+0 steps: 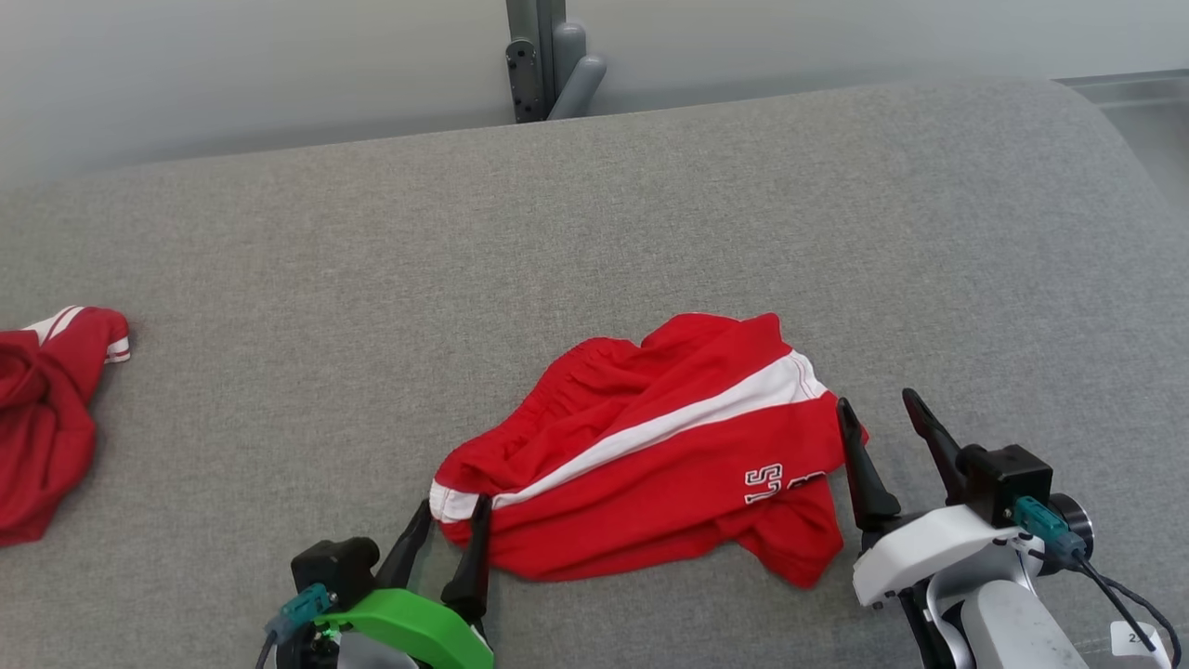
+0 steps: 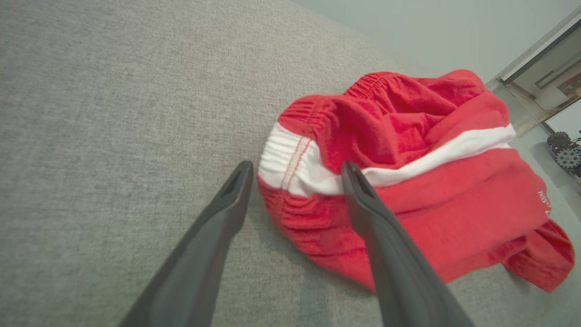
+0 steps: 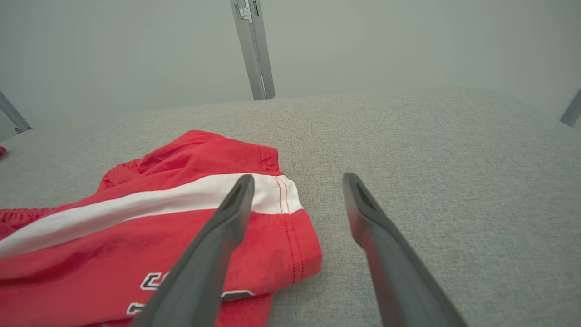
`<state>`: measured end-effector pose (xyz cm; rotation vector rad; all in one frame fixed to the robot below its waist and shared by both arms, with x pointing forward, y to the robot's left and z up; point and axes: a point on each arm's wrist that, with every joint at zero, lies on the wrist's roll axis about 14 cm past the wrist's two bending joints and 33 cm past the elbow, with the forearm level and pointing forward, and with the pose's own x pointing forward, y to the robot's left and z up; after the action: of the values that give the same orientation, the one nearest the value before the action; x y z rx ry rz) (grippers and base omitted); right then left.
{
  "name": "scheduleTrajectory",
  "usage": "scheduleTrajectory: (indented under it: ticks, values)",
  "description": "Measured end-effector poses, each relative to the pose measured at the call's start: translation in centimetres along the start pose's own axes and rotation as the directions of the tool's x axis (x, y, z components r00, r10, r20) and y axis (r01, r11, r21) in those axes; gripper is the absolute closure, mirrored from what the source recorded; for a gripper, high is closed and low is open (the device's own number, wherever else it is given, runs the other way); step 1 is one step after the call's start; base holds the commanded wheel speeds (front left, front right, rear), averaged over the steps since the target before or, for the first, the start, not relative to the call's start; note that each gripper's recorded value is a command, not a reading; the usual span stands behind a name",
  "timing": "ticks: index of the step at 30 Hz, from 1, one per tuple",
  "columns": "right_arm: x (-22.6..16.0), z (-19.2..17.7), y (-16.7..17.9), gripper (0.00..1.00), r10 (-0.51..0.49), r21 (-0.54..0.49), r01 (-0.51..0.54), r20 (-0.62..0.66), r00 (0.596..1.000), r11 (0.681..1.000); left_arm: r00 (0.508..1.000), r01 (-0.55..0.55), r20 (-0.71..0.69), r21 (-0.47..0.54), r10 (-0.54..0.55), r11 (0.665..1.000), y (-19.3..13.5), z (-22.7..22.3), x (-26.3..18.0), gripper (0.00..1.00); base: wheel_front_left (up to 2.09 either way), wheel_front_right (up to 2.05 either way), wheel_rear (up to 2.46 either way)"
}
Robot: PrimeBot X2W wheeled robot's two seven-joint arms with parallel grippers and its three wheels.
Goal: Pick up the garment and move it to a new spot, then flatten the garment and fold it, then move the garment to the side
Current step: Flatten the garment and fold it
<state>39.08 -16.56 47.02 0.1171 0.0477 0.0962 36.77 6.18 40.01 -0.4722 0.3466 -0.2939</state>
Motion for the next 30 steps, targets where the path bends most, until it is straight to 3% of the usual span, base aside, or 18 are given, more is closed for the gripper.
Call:
scheduleTrajectory:
  ticks: [17,20,22,26,27,29,30]
  values:
    - [0.2,-0.3,0.0,0.00,0.001,0.008,-0.001,-0.010,1.000,1.000,0.999,0.037,0.021,-0.048,-0.036,0.998,-0.7,0.9,0.4,0.00,0.00,0.00,0.00]
    - [0.3,-0.4,0.3,0.00,0.009,0.012,-0.008,-0.011,1.000,1.000,0.999,0.052,0.018,-0.051,-0.051,0.997,-1.0,0.8,0.1,0.23,0.00,0.00,0.00]
    - [0.4,-0.5,0.5,0.00,0.013,0.013,-0.013,-0.013,1.000,1.000,0.999,0.051,0.019,-0.052,-0.050,0.997,-0.7,1.0,-0.1,0.28,0.00,0.00,0.00]
    - [0.5,-0.7,0.8,0.00,0.021,0.019,-0.021,-0.018,1.000,1.000,0.999,0.052,0.020,-0.067,-0.050,0.996,-0.7,1.0,-0.4,0.29,0.00,0.00,0.00]
    - [0.5,-0.7,0.9,0.00,0.024,0.022,-0.023,-0.017,1.000,0.999,0.998,0.054,0.019,-0.065,-0.053,0.996,-0.7,1.0,-0.5,0.36,0.00,0.00,0.00]
    - [0.6,-0.7,1.0,0.00,0.028,0.024,-0.028,-0.018,0.999,0.999,0.998,0.063,0.011,-0.065,-0.062,0.996,-0.8,0.8,-0.7,0.68,0.00,0.00,0.00]
    - [0.6,-0.7,1.1,0.00,0.029,0.025,-0.029,-0.018,0.999,0.999,0.998,0.063,0.010,-0.065,-0.063,0.996,-0.8,0.8,-0.8,1.00,0.00,0.00,0.00]
